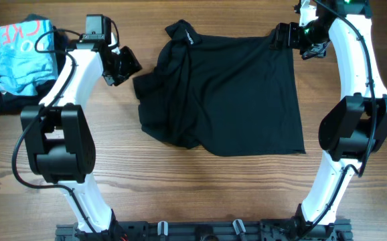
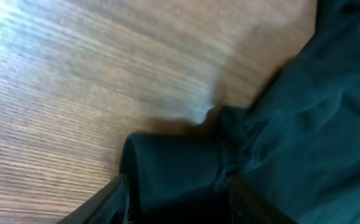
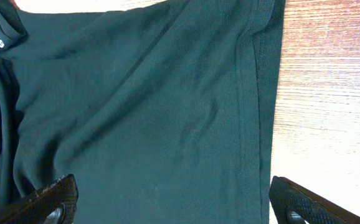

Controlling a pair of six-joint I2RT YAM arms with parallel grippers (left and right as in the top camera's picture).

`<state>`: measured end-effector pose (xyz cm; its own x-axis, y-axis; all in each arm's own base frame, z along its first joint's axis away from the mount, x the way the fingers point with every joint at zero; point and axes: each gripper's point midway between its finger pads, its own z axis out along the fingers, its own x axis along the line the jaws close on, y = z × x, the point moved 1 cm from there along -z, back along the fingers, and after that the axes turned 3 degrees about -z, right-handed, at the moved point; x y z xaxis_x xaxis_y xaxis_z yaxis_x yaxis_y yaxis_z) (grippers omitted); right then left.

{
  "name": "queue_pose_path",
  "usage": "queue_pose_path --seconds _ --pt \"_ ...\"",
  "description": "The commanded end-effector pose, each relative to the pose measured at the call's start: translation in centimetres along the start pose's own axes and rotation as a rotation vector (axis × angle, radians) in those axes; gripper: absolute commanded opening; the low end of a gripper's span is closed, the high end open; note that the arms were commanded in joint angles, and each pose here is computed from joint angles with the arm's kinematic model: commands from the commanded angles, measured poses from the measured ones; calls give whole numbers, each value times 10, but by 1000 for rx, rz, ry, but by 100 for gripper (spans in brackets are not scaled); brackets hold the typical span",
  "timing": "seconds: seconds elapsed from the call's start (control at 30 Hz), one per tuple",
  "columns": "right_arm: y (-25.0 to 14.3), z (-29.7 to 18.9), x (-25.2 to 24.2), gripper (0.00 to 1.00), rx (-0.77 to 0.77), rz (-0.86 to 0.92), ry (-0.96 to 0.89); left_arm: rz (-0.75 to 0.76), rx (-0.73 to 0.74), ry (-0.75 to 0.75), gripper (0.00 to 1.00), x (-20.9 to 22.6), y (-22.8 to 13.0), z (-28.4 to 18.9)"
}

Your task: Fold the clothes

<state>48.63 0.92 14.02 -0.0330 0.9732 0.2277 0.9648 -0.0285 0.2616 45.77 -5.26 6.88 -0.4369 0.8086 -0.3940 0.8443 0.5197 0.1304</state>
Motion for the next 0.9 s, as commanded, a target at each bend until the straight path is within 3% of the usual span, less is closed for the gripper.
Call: queue_pose_path --seconds 0.0,0.63,0.77,0.87 --pt "2 -10 7 99 -22 -28 17 13 58 1 51 9 -16 15" --pt "2 -10 7 99 -20 -27 17 37 38 -27 49 9 -19 50" --pt "2 -10 7 99 -20 -27 17 54 50 -42 39 2 -24 58" --pt "2 -10 7 99 -20 -27 17 59 40 -50 22 0 -22 59"
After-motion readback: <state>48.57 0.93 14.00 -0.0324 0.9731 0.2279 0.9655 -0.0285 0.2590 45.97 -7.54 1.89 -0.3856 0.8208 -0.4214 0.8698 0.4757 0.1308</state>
